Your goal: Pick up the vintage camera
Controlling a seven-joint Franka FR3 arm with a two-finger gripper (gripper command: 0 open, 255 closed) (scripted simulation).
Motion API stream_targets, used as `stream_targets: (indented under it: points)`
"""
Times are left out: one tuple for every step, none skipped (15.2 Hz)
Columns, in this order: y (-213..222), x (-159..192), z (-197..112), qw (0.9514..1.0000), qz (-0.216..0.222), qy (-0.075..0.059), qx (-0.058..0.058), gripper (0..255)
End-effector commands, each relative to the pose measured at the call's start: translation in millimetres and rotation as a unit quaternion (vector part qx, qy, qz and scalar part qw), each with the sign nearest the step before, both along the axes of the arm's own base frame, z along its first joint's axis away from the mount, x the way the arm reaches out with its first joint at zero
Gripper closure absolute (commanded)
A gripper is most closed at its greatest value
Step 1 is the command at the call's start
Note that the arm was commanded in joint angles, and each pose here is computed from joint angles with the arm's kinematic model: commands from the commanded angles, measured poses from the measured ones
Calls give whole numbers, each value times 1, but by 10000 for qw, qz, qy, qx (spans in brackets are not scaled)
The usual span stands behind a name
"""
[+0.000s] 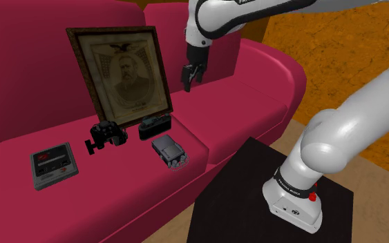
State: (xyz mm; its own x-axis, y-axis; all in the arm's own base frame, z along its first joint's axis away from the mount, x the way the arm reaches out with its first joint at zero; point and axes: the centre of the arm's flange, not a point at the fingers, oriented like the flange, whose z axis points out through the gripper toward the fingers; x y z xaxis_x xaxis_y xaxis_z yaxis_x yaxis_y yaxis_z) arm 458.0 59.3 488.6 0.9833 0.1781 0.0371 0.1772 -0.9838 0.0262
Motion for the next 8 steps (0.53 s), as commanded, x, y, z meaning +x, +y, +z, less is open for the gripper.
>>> stream_targets:
  points:
    - [2, 21, -19, 10000, -4, 13, 9, 0]
    - [4, 31, -28, 10000, -6, 21, 12, 0]
    - [6, 41, -36, 10000, -8, 29, 15, 0]
    - [8, 51, -45, 10000, -10, 37, 18, 0]
    - [9, 61, -54, 10000, -13, 45, 21, 0]
    - [11, 70, -63, 10000, -15, 54, 24, 0]
    - [13, 80, -72, 10000, -17, 62, 27, 0]
    - [15, 90, -81, 10000, -19, 70, 30, 0]
